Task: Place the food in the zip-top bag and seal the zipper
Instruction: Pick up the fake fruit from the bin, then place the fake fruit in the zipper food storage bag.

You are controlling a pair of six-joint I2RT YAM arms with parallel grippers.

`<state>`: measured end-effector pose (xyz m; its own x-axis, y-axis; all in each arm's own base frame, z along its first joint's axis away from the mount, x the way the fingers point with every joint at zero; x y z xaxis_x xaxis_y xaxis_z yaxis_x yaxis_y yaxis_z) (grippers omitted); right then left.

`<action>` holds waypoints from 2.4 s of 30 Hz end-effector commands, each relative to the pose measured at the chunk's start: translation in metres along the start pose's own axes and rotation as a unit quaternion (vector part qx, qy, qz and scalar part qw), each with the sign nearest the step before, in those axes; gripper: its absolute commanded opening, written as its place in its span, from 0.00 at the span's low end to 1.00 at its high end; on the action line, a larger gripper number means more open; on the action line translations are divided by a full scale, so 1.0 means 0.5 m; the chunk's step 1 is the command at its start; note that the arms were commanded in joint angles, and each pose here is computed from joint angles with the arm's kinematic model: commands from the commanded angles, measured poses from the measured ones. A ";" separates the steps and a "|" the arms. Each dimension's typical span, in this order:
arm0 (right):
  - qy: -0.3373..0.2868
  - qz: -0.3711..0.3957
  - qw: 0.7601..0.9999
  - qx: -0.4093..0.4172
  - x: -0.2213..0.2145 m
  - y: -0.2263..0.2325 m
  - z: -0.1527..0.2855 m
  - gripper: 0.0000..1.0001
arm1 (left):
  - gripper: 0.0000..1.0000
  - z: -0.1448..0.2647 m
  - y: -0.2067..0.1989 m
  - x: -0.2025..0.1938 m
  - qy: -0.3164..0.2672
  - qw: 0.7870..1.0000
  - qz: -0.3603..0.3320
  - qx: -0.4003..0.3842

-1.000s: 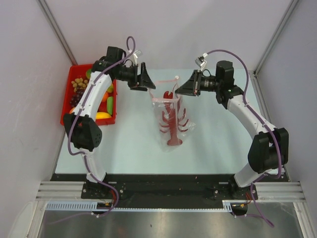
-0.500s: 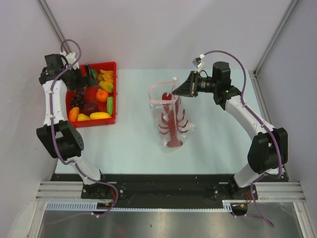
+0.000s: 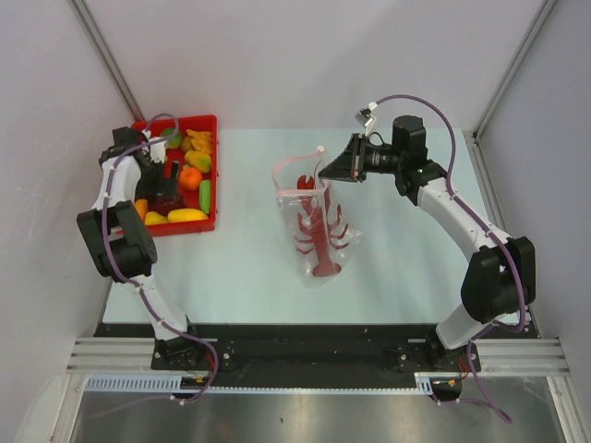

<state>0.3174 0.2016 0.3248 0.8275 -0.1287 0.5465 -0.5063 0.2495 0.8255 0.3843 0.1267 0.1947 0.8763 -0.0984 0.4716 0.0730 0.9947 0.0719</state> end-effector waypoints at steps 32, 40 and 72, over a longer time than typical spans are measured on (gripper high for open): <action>0.007 0.031 0.999 0.007 0.005 0.002 -0.010 0.00 | 0.83 0.067 -0.023 0.116 -0.124 0.992 -0.026 -0.011; 0.017 0.044 0.999 0.013 -0.003 0.012 -0.020 0.00 | 0.83 0.260 -0.128 0.151 -0.226 0.964 -0.067 -0.119; 0.037 0.121 0.990 0.055 -0.027 0.095 -0.013 0.00 | 1.00 0.465 -0.532 0.049 -0.229 0.855 -0.295 -0.359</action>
<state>0.2943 0.2228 0.3218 0.7815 -0.0024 0.6239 -0.6080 0.2209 0.7625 0.2742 -0.1706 0.3583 0.3391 -0.5343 0.7743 0.8876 0.4543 -0.0752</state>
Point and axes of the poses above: each gripper's point midway between its finger pads, its own z axis back along the fingers, its own y axis along the line the jaws close on, x = y × z, the point moved 9 cm from there along z, back along the fingers
